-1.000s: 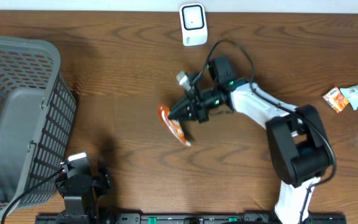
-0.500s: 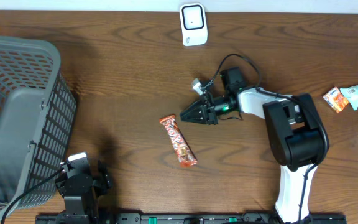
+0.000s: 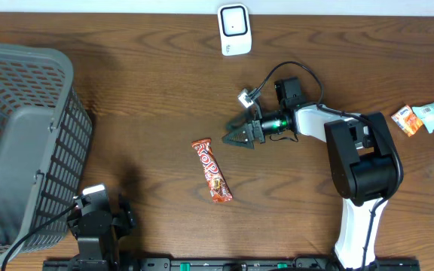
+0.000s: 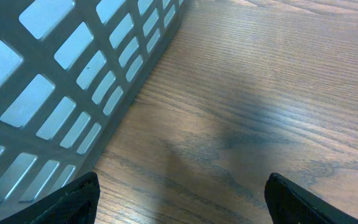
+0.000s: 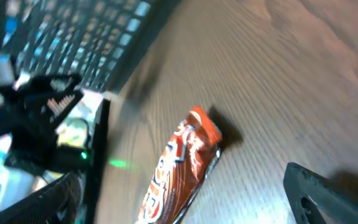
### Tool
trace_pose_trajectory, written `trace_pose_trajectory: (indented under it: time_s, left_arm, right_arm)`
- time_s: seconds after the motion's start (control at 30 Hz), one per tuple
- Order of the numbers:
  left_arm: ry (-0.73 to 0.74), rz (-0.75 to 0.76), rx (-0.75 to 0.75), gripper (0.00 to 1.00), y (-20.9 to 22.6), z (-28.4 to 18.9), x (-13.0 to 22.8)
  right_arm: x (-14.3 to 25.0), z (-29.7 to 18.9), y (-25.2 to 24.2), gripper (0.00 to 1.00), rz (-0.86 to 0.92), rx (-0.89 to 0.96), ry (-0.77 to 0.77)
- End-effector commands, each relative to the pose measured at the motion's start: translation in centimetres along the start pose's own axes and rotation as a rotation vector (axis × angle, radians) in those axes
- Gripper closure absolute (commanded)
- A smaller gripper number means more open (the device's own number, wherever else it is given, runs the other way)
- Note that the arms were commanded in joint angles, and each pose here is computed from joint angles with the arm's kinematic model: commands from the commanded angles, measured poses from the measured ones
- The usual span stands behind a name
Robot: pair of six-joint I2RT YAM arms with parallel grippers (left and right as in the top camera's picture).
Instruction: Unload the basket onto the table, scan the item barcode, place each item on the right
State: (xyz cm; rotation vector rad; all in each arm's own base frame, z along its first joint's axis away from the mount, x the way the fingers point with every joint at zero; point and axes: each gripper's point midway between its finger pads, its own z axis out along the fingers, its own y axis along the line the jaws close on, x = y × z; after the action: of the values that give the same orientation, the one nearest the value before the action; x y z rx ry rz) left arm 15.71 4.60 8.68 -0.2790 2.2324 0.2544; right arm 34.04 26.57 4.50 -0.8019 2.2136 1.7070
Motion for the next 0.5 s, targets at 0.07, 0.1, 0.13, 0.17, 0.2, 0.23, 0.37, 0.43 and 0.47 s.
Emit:
trace_pose_trajectory:
  time_s: [0.07, 0.1, 0.13, 0.17, 0.2, 0.23, 0.37, 0.43, 0.47]
  left_arm:
    - [0.034, 0.006, -0.012, 0.15, 0.2, 0.2, 1.0]
    - [0.034, 0.006, -0.012, 0.15, 0.2, 0.2, 1.0]
    - [0.034, 0.006, -0.012, 0.15, 0.2, 0.2, 1.0]
    - [0.034, 0.006, -0.012, 0.15, 0.2, 0.2, 1.0]
    - [0.034, 0.006, -0.012, 0.15, 0.2, 0.2, 1.0]
    - [0.034, 0.006, -0.012, 0.15, 0.2, 0.2, 1.0]
    - [0.034, 0.006, -0.012, 0.15, 0.2, 0.2, 1.0]
    - [0.034, 0.006, -0.012, 0.15, 0.2, 0.2, 1.0]
    - [0.034, 0.006, -0.012, 0.15, 0.2, 0.2, 1.0]
  right_arm:
    - [3.8, 2.4, -1.0, 0.01, 0.285, 0.176, 0.149]
    - [4.9, 2.9, -0.9, 0.01, 0.300, 0.196, 0.191]
    - [6.1, 3.5, -0.5, 0.01, 0.306, 0.212, 0.238]
    - [6.9, 3.9, -0.3, 0.01, 0.314, 0.226, 0.271]
    - [7.9, 4.4, -0.2, 0.01, 0.326, 0.255, 0.311]
    - [8.9, 4.6, -0.2, 0.01, 0.342, 0.286, 0.349]
    - [12.2, 4.7, -1.1, 0.01, 0.431, 0.478, 0.462]
    - [14.0, 3.8, -2.5, 0.01, 0.480, 0.655, 0.502]
    - [15.1, 3.2, -3.1, 0.01, 0.501, 0.764, 0.528]
